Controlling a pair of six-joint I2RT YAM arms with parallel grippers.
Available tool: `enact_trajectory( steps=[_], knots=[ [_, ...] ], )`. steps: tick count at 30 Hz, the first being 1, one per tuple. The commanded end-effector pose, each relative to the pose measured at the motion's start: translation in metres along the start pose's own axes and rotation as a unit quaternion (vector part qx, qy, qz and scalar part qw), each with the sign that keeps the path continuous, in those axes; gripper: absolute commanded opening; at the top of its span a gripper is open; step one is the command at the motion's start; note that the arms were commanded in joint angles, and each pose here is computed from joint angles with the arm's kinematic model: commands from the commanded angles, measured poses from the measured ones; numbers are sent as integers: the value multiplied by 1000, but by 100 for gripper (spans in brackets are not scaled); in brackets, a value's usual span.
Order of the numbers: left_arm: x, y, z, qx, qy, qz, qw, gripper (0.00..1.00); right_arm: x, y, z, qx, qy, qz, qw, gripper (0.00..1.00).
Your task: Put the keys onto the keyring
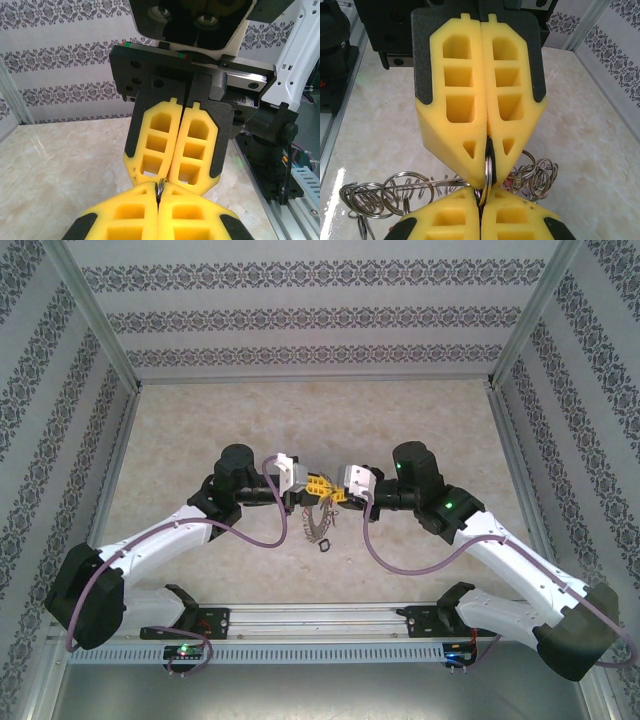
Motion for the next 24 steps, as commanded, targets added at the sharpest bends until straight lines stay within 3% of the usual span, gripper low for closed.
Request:
enact_trajectory(
  steps=[1, 9, 14, 19, 24],
  knots=[
    [7, 6, 0, 3, 5, -5, 1000, 3, 22, 4, 3, 19, -49, 24, 998, 0],
    [-4, -13, 16, -21, 102, -10, 995, 12, 6, -2, 5, -1, 11, 15, 1000, 0],
    [-16, -17, 26, -34, 176, -18, 984, 10, 4, 1, 1, 10, 35, 22, 999, 0],
    [-18, -17, 26, -37, 185, -20, 982, 7, 12, 4, 3, 17, 15, 25, 999, 0],
    [-14, -15, 23, -36, 173, -23, 984, 12, 15, 7, 3, 27, 7, 24, 999, 0]
  ],
)
Point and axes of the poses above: each hand's point on the last joint's axis, 136 mm out from that joint toward the fingers, its own z axis back along the fingers, its own y axis along the line the jaws close on, x = y × z, the point moved 4 cm from there along z, back along the fingers, and after that the axes turned 8 degrees about -z, right-handed, at the moved point
